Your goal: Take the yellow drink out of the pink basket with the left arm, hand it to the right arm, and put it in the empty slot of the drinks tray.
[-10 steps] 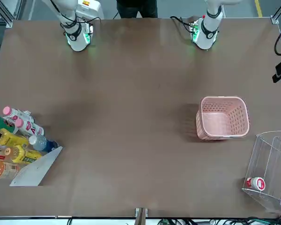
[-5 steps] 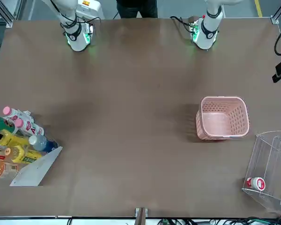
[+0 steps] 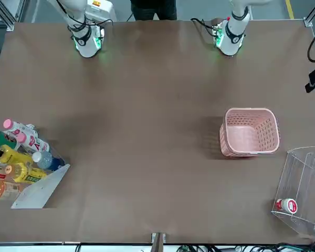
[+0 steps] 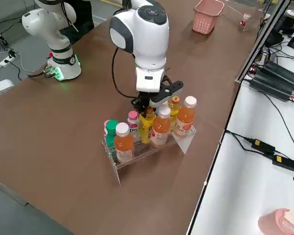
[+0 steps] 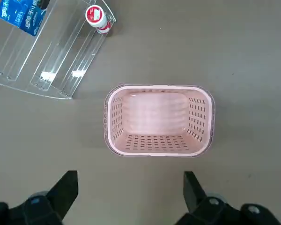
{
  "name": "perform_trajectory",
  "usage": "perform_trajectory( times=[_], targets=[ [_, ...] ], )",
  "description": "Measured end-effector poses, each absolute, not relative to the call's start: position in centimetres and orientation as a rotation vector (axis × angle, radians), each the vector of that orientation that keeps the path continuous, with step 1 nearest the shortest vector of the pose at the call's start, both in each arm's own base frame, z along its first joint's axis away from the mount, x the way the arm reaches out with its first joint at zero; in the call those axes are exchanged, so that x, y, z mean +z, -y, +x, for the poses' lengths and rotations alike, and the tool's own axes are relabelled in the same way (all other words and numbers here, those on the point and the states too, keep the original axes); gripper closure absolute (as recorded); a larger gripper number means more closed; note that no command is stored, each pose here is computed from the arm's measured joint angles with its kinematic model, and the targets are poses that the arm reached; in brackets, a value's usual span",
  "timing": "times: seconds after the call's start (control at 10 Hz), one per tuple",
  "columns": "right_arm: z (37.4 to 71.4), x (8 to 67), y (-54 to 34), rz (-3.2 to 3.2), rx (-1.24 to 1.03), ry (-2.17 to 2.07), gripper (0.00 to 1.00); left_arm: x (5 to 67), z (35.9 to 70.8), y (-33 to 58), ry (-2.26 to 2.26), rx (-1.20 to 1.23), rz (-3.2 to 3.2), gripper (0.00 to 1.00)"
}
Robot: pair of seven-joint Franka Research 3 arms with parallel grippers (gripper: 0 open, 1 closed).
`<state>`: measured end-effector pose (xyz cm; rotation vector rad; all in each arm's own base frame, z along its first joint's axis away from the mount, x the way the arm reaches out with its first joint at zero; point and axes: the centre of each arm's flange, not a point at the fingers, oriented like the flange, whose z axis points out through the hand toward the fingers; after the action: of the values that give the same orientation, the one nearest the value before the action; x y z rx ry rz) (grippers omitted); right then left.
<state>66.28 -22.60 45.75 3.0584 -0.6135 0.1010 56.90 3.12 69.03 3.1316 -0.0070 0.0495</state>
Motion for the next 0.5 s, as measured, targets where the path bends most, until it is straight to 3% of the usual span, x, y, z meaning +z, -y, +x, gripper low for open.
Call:
perform_trajectory(
  times=[0.2,0.3,0.5],
  targets=[
    [66.3,45.9,22.6,3.058,0.110,0.610,0.08,69.0,56.9,-3.1,0.007,0.050,3.132,0.00],
    [66.3,46.4,22.6,3.056,0.126,0.605,0.02,69.0,56.9,-3.1,0.007,0.049,3.132,0.00],
    [65.7,49.9,22.3,3.048,0.208,0.596,0.01,69.0,56.9,-3.1,0.007,0.049,3.132,0.00]
  ],
)
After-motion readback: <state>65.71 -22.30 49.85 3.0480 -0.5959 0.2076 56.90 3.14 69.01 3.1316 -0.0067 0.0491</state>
